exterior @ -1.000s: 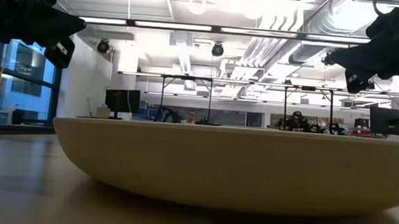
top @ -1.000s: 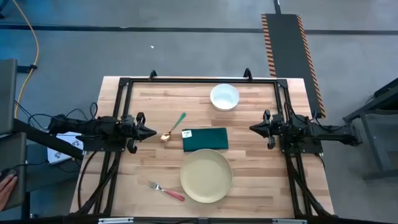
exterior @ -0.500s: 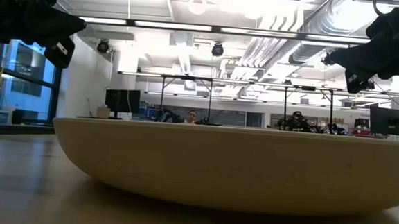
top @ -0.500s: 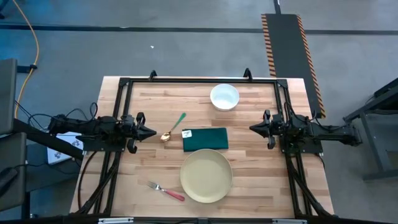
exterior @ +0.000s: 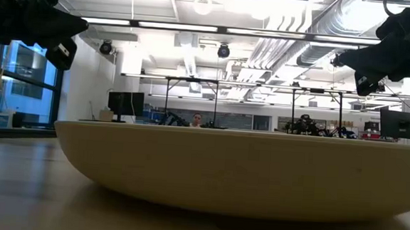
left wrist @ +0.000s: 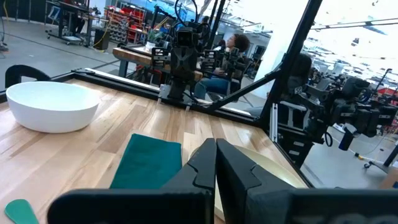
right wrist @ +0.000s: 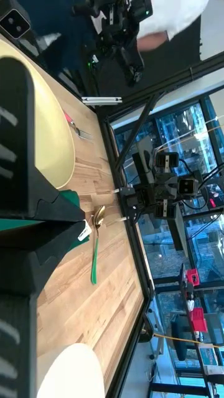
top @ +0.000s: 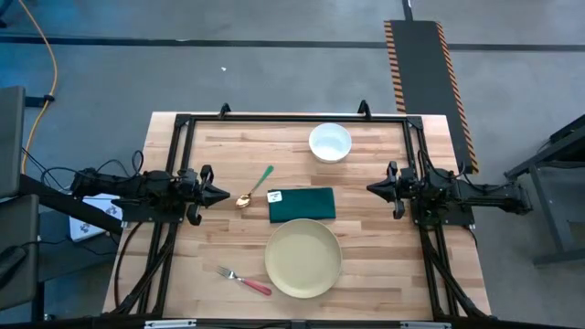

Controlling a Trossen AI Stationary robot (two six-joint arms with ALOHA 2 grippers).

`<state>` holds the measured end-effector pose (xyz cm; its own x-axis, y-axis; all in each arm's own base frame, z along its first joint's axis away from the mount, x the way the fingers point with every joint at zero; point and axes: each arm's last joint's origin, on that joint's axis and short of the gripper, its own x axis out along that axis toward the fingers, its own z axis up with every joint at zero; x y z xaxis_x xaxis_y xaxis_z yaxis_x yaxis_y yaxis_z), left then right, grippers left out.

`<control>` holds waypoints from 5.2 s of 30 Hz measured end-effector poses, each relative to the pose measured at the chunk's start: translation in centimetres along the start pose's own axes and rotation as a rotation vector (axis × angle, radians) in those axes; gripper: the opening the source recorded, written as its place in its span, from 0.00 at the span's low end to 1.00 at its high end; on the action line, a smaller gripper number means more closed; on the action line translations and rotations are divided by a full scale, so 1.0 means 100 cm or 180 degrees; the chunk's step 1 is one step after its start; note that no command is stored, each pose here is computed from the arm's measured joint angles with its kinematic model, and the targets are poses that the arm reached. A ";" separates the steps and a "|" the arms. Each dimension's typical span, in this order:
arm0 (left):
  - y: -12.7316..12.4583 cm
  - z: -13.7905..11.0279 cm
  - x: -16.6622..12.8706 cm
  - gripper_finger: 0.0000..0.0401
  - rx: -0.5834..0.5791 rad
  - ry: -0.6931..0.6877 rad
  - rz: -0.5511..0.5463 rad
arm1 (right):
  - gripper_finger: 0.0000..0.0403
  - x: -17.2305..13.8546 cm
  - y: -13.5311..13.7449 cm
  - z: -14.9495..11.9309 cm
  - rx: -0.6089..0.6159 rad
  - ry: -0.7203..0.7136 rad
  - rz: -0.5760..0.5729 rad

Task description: Set table place

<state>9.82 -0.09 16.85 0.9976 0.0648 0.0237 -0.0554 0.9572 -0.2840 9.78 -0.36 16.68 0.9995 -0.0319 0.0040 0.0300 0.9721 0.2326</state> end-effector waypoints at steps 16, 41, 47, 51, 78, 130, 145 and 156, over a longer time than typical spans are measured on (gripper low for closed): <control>0.000 0.000 0.000 0.00 0.0000 -0.0001 0.0000 | 0.00 0.000 0.000 0.000 0.0000 0.0000 -0.0001; -0.002 -0.001 0.000 0.00 -0.0947 0.0118 -0.0258 | 0.00 -0.001 -0.007 0.004 -0.1850 -0.0049 -0.0646; -0.003 0.002 0.000 0.00 -0.1058 0.0026 -0.0247 | 0.00 -0.001 -0.007 0.005 -0.1936 -0.0069 -0.0768; -0.001 0.004 0.000 0.00 -0.1171 -0.0137 -0.0039 | 0.00 -0.001 -0.006 0.009 -0.1688 -0.0220 -0.0772; -0.002 0.031 -0.006 0.00 -0.1650 -0.1241 0.0127 | 0.00 -0.029 0.007 0.071 0.0949 -0.2645 -0.0107; -0.073 0.231 0.108 0.00 -0.0695 0.1270 0.1319 | 0.00 0.178 -0.145 0.181 0.1788 0.3343 -0.2947; -0.072 0.230 0.107 0.00 -0.0770 0.1274 0.1421 | 0.00 0.155 -0.188 0.155 0.2281 0.3197 -0.3091; -0.072 0.230 0.107 0.00 -0.0771 0.1275 0.1422 | 0.00 0.164 -0.210 0.126 0.2315 0.3474 -0.3151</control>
<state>19.94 0.15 41.17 0.8211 0.2872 -0.4932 -0.5049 0.7686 -0.3929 25.41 -24.26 24.15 0.1400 -0.0617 -0.9882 0.9275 0.3574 0.1091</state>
